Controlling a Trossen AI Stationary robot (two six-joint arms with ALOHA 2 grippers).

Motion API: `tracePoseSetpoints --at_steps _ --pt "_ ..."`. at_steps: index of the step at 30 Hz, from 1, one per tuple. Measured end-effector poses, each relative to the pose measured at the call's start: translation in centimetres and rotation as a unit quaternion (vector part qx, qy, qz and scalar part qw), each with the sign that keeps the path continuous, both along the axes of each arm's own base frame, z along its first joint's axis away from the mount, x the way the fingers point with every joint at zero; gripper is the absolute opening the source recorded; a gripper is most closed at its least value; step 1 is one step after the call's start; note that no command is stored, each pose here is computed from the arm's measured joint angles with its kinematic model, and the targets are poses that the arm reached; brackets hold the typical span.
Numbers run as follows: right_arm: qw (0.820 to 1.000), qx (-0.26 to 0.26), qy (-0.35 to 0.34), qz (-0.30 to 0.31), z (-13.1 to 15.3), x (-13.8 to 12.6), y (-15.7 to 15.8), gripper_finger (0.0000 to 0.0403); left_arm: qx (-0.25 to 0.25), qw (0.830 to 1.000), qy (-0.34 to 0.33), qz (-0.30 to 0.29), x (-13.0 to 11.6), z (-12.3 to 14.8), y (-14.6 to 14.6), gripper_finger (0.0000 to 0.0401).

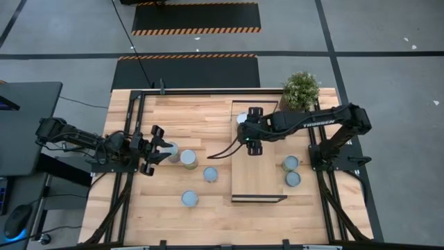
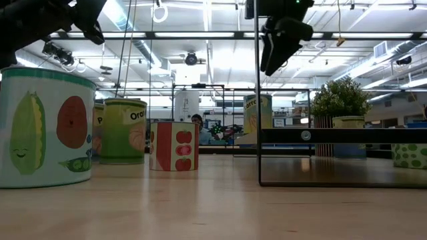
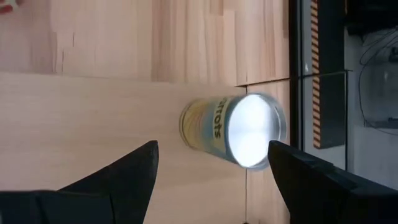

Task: Pick and place cans onto a shelf
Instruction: Adjust the canned mixed fruits

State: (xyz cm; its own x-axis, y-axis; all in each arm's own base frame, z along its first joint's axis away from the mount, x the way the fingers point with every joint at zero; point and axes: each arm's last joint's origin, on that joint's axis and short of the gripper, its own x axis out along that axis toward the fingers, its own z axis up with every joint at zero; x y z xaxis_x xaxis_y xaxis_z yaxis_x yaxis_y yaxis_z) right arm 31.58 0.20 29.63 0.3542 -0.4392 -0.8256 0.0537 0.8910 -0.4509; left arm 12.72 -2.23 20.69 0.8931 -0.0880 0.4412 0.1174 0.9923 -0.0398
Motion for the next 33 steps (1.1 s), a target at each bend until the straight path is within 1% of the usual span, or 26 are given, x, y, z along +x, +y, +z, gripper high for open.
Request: tracePoseSetpoints --at_steps 2,5,12,17,19,24,26,33 --pt "1.000 0.000 0.003 0.001 0.3 -0.1 0.0 0.0309 0.000 1.000 0.000 0.000 0.0 0.0 0.0 0.0142" --pt "1.000 0.002 -0.016 0.007 1.3 0.2 0.1 0.0309 0.000 1.000 0.002 0.000 0.0 0.0 0.0 0.0142" --pt "0.995 0.052 -0.066 0.056 3.5 1.0 1.0 0.0309 0.000 1.000 0.002 0.000 0.0 0.0 0.0 0.0142" --pt "0.991 0.063 -0.095 0.069 3.5 1.5 1.5 0.0310 0.002 1.000 0.021 -0.001 0.2 -0.4 0.0 0.0142" --pt "0.991 0.066 -0.093 0.070 3.3 1.4 1.9 0.0313 0.005 0.999 0.033 -0.001 0.3 -0.6 0.0 0.0142" --pt "0.990 0.065 -0.100 0.073 3.9 1.2 3.1 0.0327 0.006 0.999 0.034 0.000 0.3 -0.6 -0.1 0.0142" --pt "0.990 0.065 -0.099 0.074 3.9 1.2 3.2 0.0333 0.013 0.999 0.033 0.003 0.3 -0.6 -0.1 0.0142" --pt "0.991 0.062 -0.088 0.075 3.8 1.0 3.5 0.0355 0.012 1.000 0.028 0.003 0.2 -0.5 0.0 0.0142"
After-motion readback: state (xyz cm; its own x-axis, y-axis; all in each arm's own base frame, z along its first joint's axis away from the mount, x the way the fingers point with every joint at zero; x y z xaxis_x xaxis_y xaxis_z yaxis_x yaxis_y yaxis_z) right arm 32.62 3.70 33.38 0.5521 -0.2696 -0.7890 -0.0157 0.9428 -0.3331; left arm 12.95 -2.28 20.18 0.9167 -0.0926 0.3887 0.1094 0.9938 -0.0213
